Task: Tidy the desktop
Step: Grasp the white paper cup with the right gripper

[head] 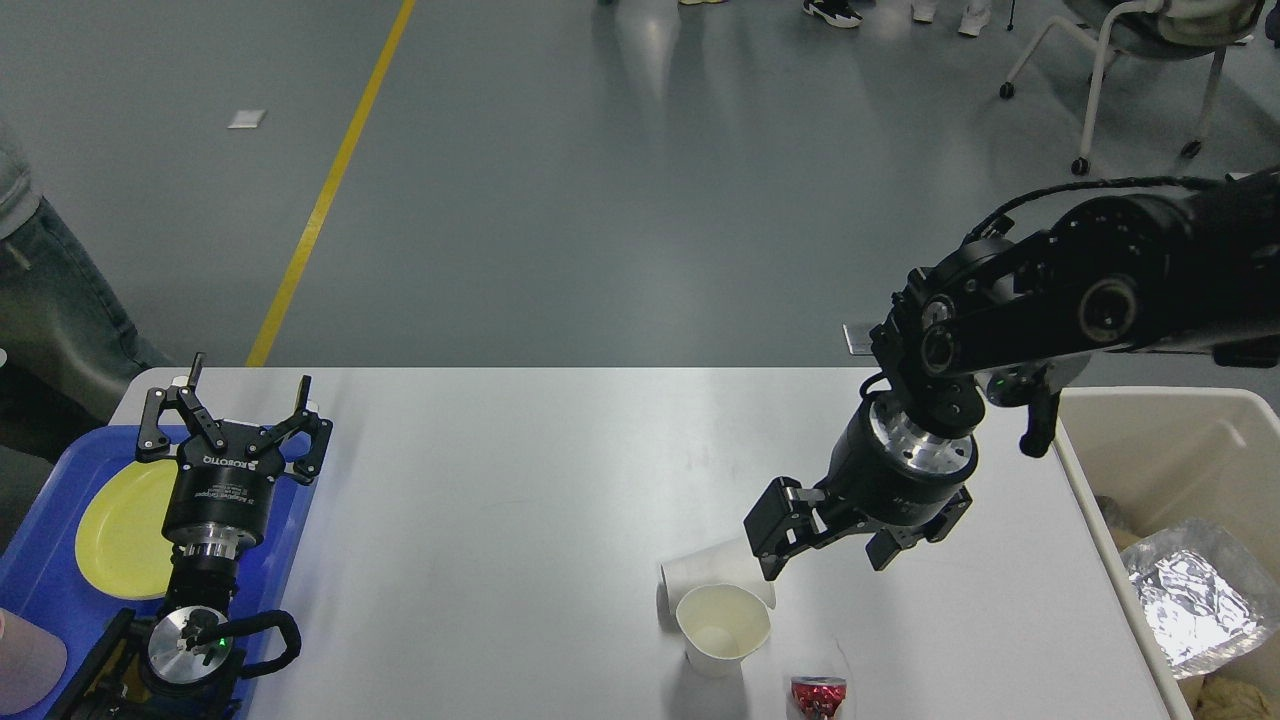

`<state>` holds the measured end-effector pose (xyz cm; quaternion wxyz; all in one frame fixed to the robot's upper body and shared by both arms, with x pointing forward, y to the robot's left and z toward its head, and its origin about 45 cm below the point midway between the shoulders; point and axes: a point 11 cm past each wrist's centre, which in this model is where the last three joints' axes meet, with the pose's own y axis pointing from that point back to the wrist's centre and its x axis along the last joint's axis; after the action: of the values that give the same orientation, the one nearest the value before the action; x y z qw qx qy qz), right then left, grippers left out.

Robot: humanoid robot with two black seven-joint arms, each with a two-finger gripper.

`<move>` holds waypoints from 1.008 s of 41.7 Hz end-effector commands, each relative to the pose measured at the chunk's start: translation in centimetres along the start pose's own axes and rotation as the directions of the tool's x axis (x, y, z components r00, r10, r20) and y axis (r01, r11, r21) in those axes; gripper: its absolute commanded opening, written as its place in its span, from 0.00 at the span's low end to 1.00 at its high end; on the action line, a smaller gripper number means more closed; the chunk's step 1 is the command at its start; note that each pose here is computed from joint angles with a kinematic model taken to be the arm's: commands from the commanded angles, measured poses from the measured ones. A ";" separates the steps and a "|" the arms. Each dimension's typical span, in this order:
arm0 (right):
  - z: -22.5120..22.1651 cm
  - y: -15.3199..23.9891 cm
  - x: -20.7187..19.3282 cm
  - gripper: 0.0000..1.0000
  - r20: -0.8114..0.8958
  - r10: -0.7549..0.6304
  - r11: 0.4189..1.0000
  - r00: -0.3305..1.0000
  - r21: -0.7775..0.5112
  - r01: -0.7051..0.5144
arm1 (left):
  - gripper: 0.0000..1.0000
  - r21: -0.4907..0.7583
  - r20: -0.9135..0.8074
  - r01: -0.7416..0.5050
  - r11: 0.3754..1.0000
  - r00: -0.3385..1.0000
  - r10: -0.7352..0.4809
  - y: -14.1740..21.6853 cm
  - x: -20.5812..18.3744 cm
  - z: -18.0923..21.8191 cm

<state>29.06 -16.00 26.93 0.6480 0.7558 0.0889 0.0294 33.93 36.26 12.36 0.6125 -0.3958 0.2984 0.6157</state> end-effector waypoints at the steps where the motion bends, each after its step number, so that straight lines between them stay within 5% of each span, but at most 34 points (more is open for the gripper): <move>1: 0.2 -3.8 0.7 0.98 0.015 0.011 1.000 1.000 0.000 -0.011 | 0.96 0.000 0.000 0.000 1.000 1.000 0.000 0.0 0.0 0.0; 9: 0.4 -9.5 0.3 0.98 0.038 0.034 0.999 0.999 0.001 -0.034 | 0.96 0.000 0.001 0.000 1.000 1.000 0.000 0.0 0.0 0.0; 31: 0.9 -16.0 0.0 0.92 0.101 0.150 0.989 0.983 -0.001 -0.151 | 0.96 0.000 0.000 0.000 1.000 1.000 0.000 0.0 0.0 0.0; 37: 0.8 -16.4 -0.3 0.69 0.102 0.138 0.990 0.985 0.002 -0.139 | 0.96 -0.002 0.000 0.000 1.000 1.000 0.000 0.0 0.0 0.0; 42: 0.9 -16.4 -0.4 0.40 0.132 0.130 0.991 0.983 -0.002 -0.131 | 0.96 -0.002 0.000 0.000 1.000 1.000 0.000 0.0 0.0 0.0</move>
<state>27.35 -14.47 10.69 0.6446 0.7637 0.0017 0.0345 33.93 36.24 12.36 0.6124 -0.3960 0.2984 0.6157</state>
